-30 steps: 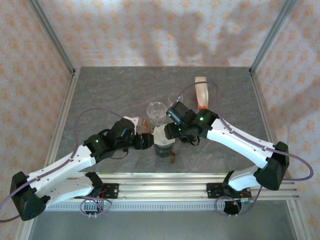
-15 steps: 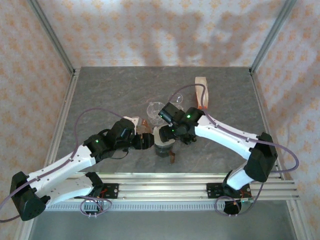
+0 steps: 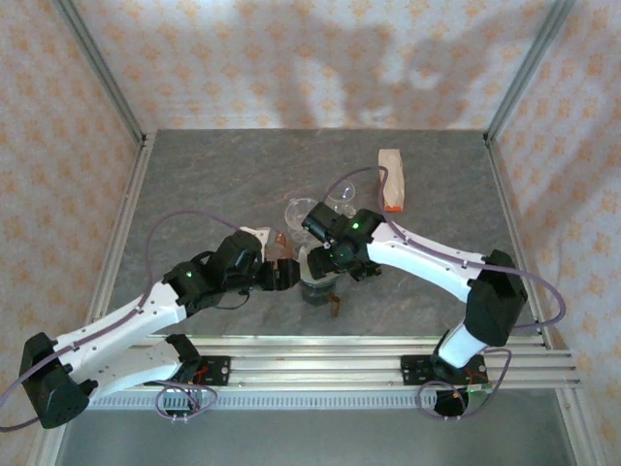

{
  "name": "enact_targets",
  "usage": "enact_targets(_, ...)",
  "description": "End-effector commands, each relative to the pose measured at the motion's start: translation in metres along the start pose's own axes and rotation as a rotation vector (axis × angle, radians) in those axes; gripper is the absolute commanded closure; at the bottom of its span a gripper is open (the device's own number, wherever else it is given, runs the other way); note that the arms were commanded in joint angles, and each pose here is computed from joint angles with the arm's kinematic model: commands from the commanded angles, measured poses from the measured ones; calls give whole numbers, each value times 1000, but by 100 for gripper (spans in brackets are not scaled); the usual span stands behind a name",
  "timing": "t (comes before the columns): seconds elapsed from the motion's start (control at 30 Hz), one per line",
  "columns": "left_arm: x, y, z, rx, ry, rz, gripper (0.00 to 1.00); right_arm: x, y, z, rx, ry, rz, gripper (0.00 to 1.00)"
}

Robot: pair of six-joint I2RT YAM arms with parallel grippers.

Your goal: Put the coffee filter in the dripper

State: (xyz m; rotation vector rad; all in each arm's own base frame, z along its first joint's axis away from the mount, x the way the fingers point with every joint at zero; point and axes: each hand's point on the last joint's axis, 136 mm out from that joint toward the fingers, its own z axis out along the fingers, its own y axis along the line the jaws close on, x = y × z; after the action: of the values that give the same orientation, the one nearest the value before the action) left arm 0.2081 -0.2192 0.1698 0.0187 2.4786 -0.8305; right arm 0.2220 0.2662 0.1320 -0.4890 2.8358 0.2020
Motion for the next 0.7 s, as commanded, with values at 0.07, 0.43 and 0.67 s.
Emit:
enact_targets(0.07,-8,-7,-7,45,-61,-17,17,2,-4,9,36,-4,-5,27)
enact_targets(0.43,-19,-14,-2,65,-100,-28,10,4,-5,17,46,7,-1,27)
enact_targets(0.67,-18,-7,5,25,-96,-36,10,5,-5,18,43,11,2,27)
